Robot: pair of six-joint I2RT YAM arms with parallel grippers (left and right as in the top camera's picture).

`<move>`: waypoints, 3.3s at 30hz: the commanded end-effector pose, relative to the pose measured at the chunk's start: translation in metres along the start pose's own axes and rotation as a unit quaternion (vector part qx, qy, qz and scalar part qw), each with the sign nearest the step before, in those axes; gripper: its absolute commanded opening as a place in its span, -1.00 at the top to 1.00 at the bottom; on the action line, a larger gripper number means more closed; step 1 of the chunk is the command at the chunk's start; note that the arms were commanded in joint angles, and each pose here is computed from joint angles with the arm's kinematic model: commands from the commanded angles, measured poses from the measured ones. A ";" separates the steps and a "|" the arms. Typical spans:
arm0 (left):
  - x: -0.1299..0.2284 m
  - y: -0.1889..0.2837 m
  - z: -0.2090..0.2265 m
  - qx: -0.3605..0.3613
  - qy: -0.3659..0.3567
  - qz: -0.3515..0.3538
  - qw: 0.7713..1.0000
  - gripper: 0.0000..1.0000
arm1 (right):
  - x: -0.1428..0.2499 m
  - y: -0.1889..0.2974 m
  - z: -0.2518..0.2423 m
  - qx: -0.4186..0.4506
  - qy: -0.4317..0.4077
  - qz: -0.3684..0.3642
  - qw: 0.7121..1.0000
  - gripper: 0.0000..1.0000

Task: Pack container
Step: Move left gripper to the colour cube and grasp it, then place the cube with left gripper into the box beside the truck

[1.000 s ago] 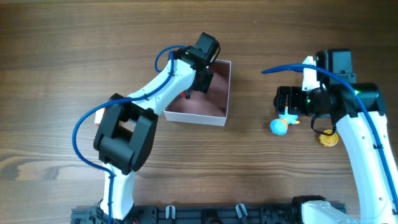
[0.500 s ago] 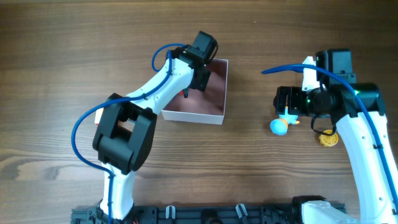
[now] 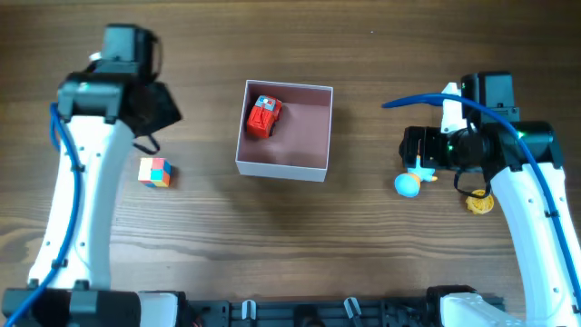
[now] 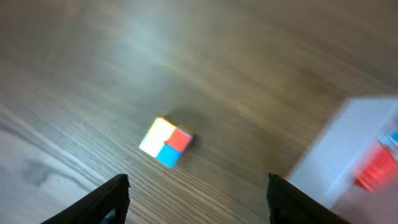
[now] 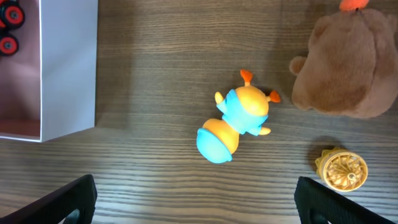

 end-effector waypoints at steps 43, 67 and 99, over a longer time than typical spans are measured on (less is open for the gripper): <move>0.091 -0.184 0.046 0.036 -0.164 0.145 0.975 0.17 | -0.006 0.004 -0.002 0.008 0.002 -0.008 1.000 -1.00; 0.083 0.044 -0.204 0.288 -0.331 -0.161 0.884 0.92 | -0.008 0.004 -0.002 0.008 0.002 -0.011 1.000 -1.00; 0.117 -0.030 -0.259 0.276 -0.376 -0.124 0.876 -0.22 | -0.007 0.004 -0.002 0.008 0.002 -0.009 1.000 -0.99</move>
Point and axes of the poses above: each gripper's point midway between its finger pads, its own y axis back along the fingers, its own z axis along the line the jaws close on, x = y × z, the point moved 3 cm from there along y, back along the fingers, and after that the axes turned 3 degrees about y, right-handed, at the moved point
